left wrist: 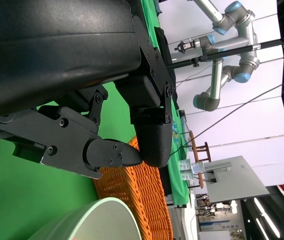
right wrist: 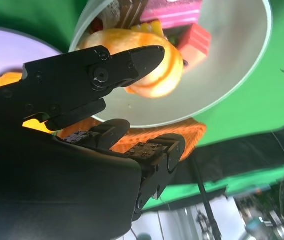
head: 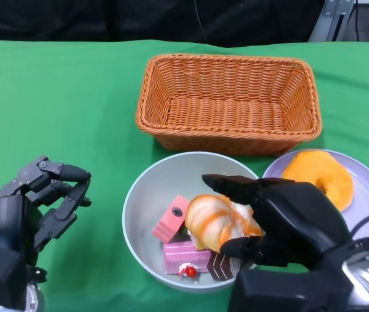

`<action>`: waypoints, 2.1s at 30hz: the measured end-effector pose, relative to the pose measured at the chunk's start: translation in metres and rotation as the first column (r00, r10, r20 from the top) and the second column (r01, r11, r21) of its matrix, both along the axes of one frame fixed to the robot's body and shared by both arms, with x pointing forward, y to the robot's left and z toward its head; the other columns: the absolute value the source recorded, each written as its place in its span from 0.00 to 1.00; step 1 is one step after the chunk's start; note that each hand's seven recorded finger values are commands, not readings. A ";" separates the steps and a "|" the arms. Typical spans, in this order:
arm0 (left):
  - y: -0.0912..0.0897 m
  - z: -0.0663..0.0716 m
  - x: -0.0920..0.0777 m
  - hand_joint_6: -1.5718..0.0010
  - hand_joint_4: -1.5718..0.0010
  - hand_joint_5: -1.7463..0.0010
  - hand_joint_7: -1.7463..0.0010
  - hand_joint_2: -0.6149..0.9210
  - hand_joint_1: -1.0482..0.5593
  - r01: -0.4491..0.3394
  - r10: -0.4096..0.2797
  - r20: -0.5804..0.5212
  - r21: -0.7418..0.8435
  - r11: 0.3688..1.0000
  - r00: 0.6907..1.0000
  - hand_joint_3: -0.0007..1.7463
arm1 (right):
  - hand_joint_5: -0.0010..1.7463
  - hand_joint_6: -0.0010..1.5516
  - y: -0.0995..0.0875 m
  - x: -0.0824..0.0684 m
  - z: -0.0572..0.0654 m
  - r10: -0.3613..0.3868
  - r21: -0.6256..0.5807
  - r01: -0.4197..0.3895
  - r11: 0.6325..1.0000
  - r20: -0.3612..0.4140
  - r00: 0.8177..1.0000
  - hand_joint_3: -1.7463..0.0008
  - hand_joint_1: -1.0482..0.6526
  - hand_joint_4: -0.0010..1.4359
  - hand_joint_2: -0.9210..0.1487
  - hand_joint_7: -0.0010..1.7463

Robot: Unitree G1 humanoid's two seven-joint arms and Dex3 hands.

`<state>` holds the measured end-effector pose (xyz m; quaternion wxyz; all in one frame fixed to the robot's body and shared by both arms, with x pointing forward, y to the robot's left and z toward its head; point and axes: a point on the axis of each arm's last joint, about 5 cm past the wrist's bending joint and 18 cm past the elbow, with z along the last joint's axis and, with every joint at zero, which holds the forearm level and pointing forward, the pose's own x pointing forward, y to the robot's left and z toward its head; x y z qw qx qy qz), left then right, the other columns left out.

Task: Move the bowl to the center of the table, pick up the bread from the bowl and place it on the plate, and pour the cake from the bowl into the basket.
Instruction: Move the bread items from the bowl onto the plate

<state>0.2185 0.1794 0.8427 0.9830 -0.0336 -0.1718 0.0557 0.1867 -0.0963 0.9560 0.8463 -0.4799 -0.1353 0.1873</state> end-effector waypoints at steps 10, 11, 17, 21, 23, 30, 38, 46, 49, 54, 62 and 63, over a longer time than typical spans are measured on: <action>-0.004 0.000 0.000 0.44 0.48 0.17 0.41 0.96 0.56 0.007 -0.007 0.000 -0.008 1.000 1.000 0.22 | 0.00 0.19 0.018 0.008 -0.002 -0.036 -0.092 0.031 0.995 -0.054 0.998 1.00 0.25 0.19 0.01 0.00; -0.004 0.000 0.000 0.44 0.48 0.17 0.41 0.96 0.56 0.007 -0.007 0.000 -0.008 1.000 1.000 0.22 | 0.00 0.18 0.020 0.009 -0.003 -0.035 -0.098 0.029 0.995 -0.055 0.998 0.99 0.25 0.17 0.00 0.00; -0.005 0.001 0.000 0.44 0.48 0.17 0.41 0.95 0.57 0.008 -0.008 0.011 -0.012 1.000 1.000 0.24 | 0.00 0.15 0.027 0.010 -0.014 -0.019 -0.198 0.005 0.980 -0.071 0.997 0.96 0.23 0.12 0.00 0.00; -0.006 0.003 0.001 0.44 0.48 0.16 0.40 0.92 0.58 0.009 -0.009 0.024 -0.014 1.000 1.000 0.30 | 0.00 0.13 0.031 0.011 -0.016 -0.017 -0.250 -0.001 0.968 -0.072 0.997 0.95 0.20 0.10 0.00 0.00; -0.006 0.003 0.000 0.44 0.48 0.16 0.39 0.88 0.58 0.010 -0.009 0.027 -0.013 1.000 1.000 0.36 | 0.00 0.12 0.034 0.013 -0.017 -0.012 -0.280 -0.008 0.960 -0.069 0.998 0.95 0.20 0.09 0.00 0.00; -0.007 0.003 -0.002 0.44 0.49 0.16 0.39 0.83 0.59 -0.003 0.003 0.033 -0.006 1.000 0.999 0.45 | 0.00 0.12 0.044 0.013 -0.024 0.002 -0.365 -0.014 0.931 -0.035 0.999 0.97 0.21 0.09 0.00 0.00; -0.006 0.002 -0.006 0.45 0.48 0.15 0.39 0.82 0.59 -0.009 0.009 0.029 0.004 1.000 1.000 0.46 | 0.02 0.12 0.051 0.017 -0.032 0.005 -0.406 -0.004 0.914 0.001 1.000 0.98 0.23 0.13 0.00 0.00; -0.007 0.002 -0.006 0.44 0.48 0.15 0.39 0.81 0.60 -0.007 0.007 0.029 0.007 1.000 1.000 0.49 | 0.07 0.22 0.055 0.027 -0.040 0.015 -0.388 -0.022 0.921 -0.020 1.000 0.99 0.33 0.38 0.00 0.02; -0.007 0.002 -0.006 0.44 0.48 0.15 0.39 0.81 0.60 -0.007 0.007 0.029 0.007 1.000 1.000 0.49 | 0.09 0.31 0.054 0.032 -0.044 0.014 -0.363 -0.015 0.932 -0.005 1.000 1.00 0.37 0.51 0.02 0.03; -0.007 0.002 -0.006 0.44 0.49 0.15 0.39 0.82 0.60 -0.006 0.006 0.029 0.008 1.000 1.000 0.49 | 0.37 0.57 0.053 0.037 -0.048 0.042 -0.327 -0.031 0.945 0.026 0.999 1.00 0.42 0.62 0.06 0.02; -0.006 0.002 -0.006 0.44 0.48 0.15 0.39 0.82 0.59 -0.007 0.006 0.030 0.008 1.000 1.000 0.47 | 0.70 0.73 0.048 0.044 -0.055 0.052 -0.203 -0.043 0.978 0.039 0.998 1.00 0.46 0.53 0.02 0.03; -0.006 0.002 -0.006 0.44 0.48 0.15 0.39 0.82 0.59 -0.007 0.007 0.030 0.008 1.000 1.000 0.47 | 0.75 0.74 0.048 0.044 -0.057 0.052 -0.186 -0.043 0.982 0.044 0.998 1.00 0.46 0.52 0.01 0.03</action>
